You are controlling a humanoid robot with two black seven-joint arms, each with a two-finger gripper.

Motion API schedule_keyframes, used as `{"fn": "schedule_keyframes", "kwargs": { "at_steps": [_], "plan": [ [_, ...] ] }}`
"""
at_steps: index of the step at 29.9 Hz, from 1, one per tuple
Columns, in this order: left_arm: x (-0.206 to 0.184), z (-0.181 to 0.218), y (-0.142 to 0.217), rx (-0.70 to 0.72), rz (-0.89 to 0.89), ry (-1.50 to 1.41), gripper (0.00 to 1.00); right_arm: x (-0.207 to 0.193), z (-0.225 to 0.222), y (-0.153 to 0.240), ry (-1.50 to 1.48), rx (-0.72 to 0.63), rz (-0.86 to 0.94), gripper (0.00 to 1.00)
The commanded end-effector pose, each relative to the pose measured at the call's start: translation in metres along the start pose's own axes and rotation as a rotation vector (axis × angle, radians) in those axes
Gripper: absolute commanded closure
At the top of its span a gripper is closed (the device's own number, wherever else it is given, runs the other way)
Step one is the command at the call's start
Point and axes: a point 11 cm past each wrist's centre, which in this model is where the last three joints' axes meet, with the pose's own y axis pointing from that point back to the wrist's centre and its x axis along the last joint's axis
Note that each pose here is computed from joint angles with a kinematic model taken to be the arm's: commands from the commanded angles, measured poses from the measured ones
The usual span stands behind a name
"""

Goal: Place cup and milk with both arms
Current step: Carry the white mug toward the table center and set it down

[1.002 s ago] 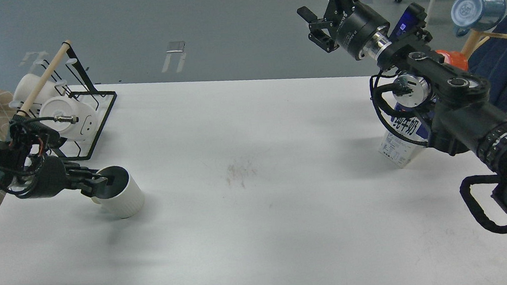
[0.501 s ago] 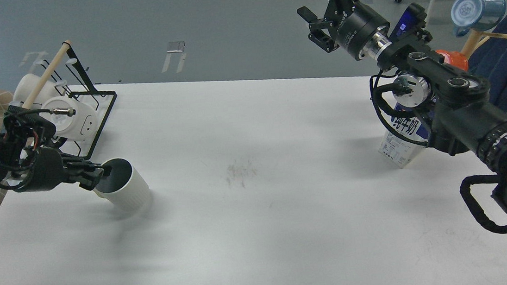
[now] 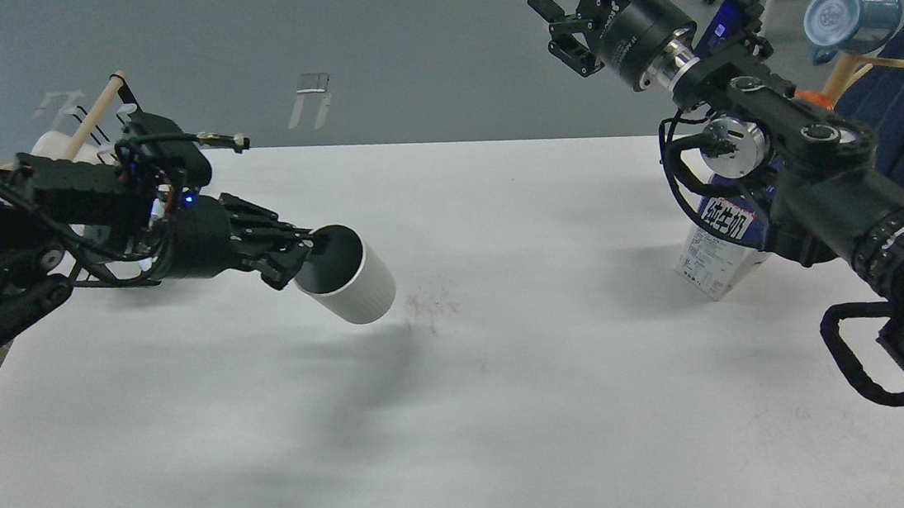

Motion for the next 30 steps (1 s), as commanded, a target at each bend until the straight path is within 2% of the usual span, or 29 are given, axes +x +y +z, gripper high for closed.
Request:
{"fn": "schedule_keyframes", "kwargs": {
  "at_steps": [1, 15, 20, 30],
  "plan": [
    [0.02, 0.012, -0.029, -0.04, 0.028, -0.018, 1.0, 0.0, -0.001, -0.001, 0.002, 0.002, -0.002, 0.0],
    [0.027, 0.034, -0.105, -0.082, -0.087, -0.068, 1.0, 0.0, -0.003, -0.002, 0.001, 0.006, -0.002, 0.0],
    [0.032, 0.045, -0.117, -0.105, -0.086, -0.077, 1.0, 0.0, -0.003, -0.002, 0.001, 0.006, -0.002, 0.0],
    [0.008, 0.037, -0.126, -0.071, -0.194, -0.111, 1.0, 0.0, -0.002, -0.001, 0.0, 0.004, 0.0, 0.0]
  ]
}}
